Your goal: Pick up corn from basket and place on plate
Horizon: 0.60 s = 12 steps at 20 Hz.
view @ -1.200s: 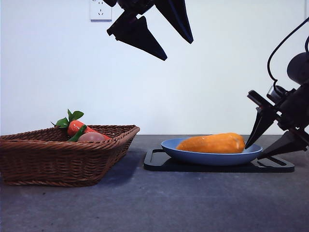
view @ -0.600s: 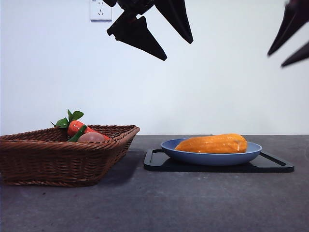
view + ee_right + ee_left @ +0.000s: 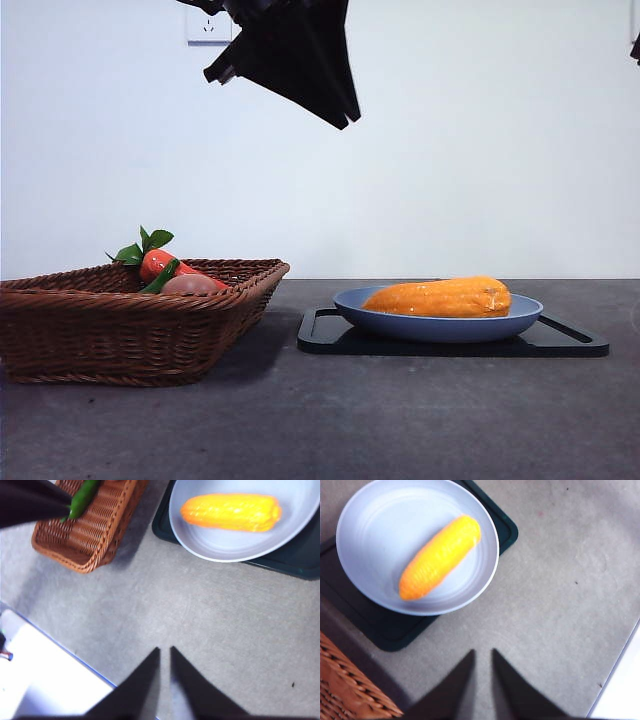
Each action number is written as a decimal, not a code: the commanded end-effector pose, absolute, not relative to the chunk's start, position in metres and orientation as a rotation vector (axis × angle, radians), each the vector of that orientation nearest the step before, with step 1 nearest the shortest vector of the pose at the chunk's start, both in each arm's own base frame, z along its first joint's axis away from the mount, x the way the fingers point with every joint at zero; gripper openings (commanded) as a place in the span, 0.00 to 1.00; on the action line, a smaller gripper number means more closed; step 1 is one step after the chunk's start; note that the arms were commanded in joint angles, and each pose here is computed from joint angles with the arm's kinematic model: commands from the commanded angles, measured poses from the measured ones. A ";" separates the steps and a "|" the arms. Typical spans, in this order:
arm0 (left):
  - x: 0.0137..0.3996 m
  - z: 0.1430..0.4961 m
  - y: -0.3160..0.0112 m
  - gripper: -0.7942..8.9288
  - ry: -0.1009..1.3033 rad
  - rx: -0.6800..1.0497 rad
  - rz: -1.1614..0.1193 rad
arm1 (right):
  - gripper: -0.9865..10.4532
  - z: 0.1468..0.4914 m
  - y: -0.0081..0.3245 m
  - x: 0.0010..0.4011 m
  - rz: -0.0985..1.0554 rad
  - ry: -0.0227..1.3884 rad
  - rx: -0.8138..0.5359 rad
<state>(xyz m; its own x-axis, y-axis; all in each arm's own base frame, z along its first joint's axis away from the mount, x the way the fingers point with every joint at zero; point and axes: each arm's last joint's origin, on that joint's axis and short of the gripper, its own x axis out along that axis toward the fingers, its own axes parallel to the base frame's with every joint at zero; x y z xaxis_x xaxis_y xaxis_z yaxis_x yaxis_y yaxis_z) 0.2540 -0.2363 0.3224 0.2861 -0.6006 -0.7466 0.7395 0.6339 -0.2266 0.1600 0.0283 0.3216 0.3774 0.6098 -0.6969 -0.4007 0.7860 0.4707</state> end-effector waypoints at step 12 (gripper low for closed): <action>0.258 0.335 -0.243 0.09 0.801 0.159 -0.929 | 0.09 0.326 0.029 0.162 0.679 0.961 0.210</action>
